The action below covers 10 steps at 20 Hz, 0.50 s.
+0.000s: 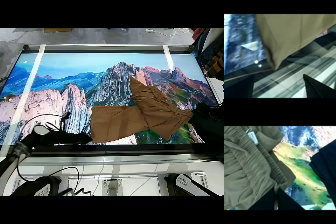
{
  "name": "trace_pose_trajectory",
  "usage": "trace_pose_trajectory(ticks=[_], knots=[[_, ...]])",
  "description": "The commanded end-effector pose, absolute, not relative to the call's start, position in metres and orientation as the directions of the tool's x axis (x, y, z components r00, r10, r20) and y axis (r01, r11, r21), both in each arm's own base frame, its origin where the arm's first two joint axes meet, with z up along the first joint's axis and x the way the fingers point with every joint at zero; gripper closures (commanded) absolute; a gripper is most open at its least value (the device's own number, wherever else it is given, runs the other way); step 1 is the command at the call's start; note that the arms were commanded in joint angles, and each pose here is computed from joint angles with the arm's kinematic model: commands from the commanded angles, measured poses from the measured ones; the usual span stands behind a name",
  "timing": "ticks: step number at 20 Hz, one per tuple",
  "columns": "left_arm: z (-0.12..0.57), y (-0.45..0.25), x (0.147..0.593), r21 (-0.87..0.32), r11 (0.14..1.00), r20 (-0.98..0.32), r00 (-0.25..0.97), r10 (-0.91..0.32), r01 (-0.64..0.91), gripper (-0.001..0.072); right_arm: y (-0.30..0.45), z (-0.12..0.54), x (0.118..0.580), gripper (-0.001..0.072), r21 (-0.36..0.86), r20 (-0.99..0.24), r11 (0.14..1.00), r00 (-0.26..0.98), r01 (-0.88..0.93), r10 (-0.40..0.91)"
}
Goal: Fold the clothes and pants, and hang the long-sleeved shirts on hangers.
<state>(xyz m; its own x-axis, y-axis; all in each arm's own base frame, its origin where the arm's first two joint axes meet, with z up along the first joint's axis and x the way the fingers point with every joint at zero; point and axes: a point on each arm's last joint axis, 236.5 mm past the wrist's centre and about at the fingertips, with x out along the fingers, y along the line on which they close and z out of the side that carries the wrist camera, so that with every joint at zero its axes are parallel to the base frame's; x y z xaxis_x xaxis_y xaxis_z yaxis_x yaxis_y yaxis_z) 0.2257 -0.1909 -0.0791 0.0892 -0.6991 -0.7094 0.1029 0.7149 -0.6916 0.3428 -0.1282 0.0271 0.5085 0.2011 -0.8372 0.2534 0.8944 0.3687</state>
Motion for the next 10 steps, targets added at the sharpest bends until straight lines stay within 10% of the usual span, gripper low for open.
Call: trace_pose_trajectory(ticks=[1, 5, 7, 10], knots=[[-0.095, -0.215, 0.224, -0.708, 0.704, -0.7, 0.084, -0.709, 0.046, 0.0006, -0.127, 0.028, 0.343, 0.0674, 0.377, -0.833, 0.891, 0.513, 0.253, 0.207], [-0.113, -0.215, 0.226, -0.704, 0.709, -0.709, 0.073, -0.701, -0.026, 0.0271, -0.127, 0.028, 0.343, 0.0673, 0.377, -0.833, 0.891, 0.514, 0.253, 0.207], [-0.123, -0.206, 0.239, -0.672, 0.74, -0.738, 0.127, -0.663, -0.041, 0.029, -0.127, 0.028, 0.343, 0.0673, 0.378, -0.833, 0.891, 0.513, 0.253, 0.208], [-0.12, -0.202, 0.263, -0.675, 0.732, -0.731, 0.223, -0.645, -0.093, 0.061, -0.127, 0.028, 0.343, 0.0673, 0.379, -0.833, 0.89, 0.513, 0.252, 0.209]])
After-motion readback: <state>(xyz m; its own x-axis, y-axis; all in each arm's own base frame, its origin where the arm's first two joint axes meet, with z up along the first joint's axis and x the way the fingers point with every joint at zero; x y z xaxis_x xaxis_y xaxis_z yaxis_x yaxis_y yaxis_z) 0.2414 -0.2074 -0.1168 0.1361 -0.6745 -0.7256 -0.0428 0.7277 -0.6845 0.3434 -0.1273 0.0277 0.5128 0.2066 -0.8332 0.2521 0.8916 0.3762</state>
